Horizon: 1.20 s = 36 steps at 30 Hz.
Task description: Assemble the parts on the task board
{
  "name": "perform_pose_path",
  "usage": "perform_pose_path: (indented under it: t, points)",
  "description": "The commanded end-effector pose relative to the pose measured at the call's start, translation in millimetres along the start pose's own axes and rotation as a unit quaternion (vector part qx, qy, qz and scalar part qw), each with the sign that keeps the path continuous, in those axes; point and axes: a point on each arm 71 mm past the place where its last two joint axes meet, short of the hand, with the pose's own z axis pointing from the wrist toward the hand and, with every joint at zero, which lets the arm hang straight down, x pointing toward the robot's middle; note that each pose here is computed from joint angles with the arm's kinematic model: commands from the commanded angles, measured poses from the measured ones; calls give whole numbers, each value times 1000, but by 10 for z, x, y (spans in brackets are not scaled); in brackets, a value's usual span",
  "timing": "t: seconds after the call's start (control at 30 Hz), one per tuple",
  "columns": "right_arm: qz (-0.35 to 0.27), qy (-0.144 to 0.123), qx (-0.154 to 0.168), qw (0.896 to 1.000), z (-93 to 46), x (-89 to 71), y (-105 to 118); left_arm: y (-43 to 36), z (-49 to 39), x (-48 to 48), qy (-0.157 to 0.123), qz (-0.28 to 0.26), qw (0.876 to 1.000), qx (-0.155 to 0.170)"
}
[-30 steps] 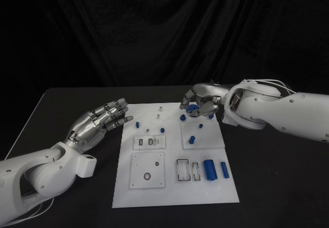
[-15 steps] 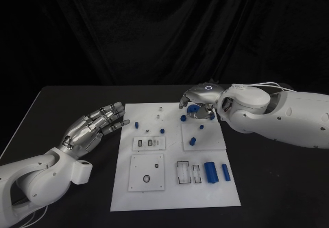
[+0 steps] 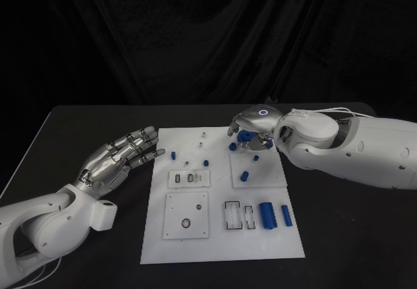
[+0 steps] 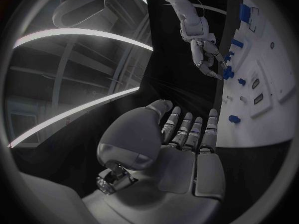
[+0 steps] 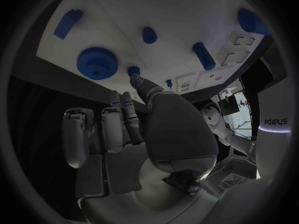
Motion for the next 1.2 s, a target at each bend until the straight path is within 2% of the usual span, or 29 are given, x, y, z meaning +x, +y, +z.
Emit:
perform_pose_path:
  t: [0.03, 1.2]
  points:
    - [0, -16, 8, 1000, 1, 6, -6, -218, -26, 14, 5, 1, 989, 149]
    - [43, -14, -16, 999, 78, 231, 40, -187, -12, -23, -1, -10, 991, 136]
